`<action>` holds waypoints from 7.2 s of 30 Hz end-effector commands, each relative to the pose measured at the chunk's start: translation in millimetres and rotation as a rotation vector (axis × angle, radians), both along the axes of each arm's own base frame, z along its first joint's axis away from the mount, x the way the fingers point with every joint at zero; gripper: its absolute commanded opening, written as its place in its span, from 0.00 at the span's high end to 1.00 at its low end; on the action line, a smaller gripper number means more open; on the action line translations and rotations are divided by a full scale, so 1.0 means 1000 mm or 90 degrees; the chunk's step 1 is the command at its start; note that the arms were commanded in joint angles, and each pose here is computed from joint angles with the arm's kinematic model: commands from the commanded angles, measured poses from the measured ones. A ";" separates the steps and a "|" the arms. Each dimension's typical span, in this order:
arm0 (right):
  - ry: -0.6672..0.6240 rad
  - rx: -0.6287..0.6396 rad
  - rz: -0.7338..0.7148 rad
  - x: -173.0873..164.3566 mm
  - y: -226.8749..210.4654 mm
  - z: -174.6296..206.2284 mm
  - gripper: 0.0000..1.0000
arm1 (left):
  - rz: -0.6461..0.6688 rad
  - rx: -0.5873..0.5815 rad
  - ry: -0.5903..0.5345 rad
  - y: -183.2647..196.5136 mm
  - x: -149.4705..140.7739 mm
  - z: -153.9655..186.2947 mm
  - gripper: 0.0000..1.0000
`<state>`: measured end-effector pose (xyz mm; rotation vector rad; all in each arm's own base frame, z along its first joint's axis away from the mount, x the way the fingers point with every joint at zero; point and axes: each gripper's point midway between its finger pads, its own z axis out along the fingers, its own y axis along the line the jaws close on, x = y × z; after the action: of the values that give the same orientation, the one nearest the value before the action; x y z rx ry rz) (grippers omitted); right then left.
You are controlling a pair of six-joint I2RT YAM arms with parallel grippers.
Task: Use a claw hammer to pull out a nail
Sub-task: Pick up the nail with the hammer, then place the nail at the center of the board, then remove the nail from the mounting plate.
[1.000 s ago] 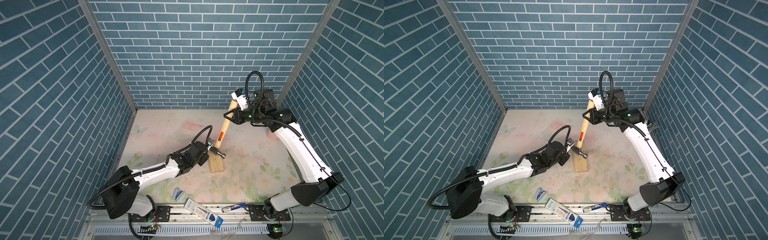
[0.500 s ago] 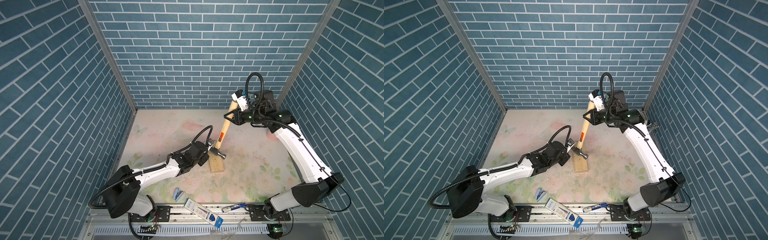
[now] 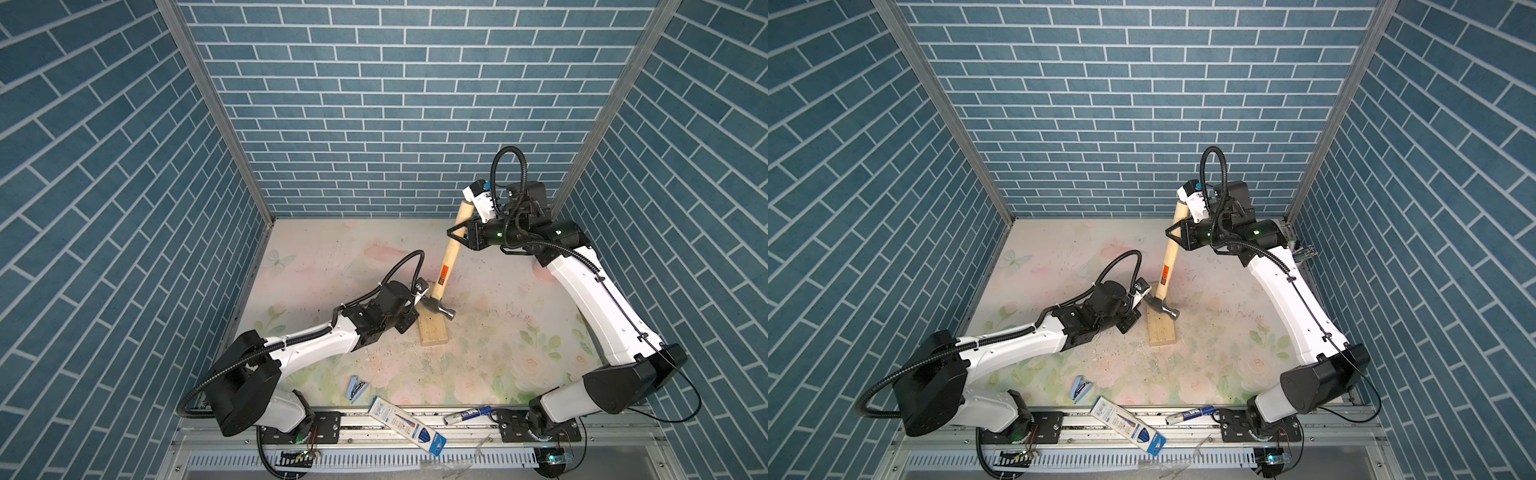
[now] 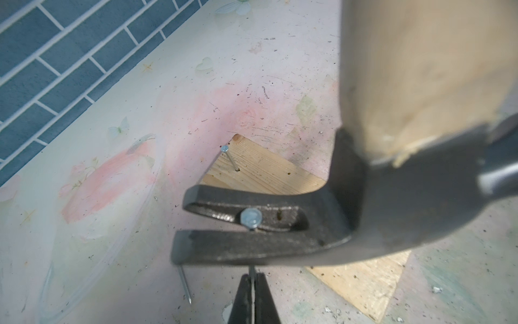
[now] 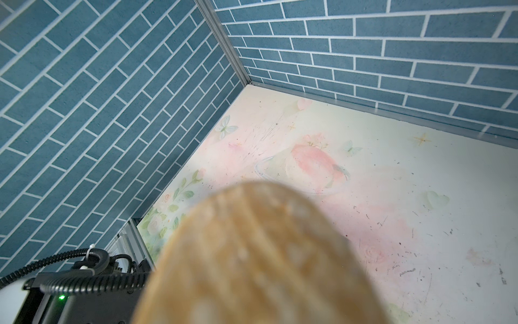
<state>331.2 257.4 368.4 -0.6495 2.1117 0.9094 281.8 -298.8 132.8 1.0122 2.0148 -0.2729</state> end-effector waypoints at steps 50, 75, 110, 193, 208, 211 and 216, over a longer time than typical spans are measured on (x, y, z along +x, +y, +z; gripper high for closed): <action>0.011 0.082 0.032 -0.009 0.015 0.023 1.00 | 0.052 -0.023 -0.088 0.005 0.024 0.052 0.88; 0.024 0.071 0.028 -0.008 0.014 0.011 1.00 | 0.091 -0.031 -0.107 0.013 0.032 0.063 1.00; -0.253 -0.219 -0.108 -0.020 -0.006 -0.012 1.00 | 0.376 0.042 0.318 0.110 0.054 -0.066 0.99; -0.100 -0.287 -0.070 0.024 0.025 -0.038 1.00 | 0.296 -0.210 0.457 0.000 0.118 -0.066 0.54; -0.093 -0.282 -0.061 0.034 0.035 -0.042 1.00 | 0.297 -0.212 0.482 -0.014 0.114 -0.086 0.54; -0.091 -0.283 -0.061 0.037 0.037 -0.043 1.00 | 0.300 -0.211 0.483 -0.014 0.113 -0.089 0.54; -0.091 -0.280 -0.059 0.041 0.039 -0.044 1.00 | 0.304 -0.207 0.487 -0.013 0.111 -0.094 0.54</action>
<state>364.9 291.9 295.7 -0.8312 2.2907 0.2950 396.0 -312.1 50.8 0.2104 2.6646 -0.7938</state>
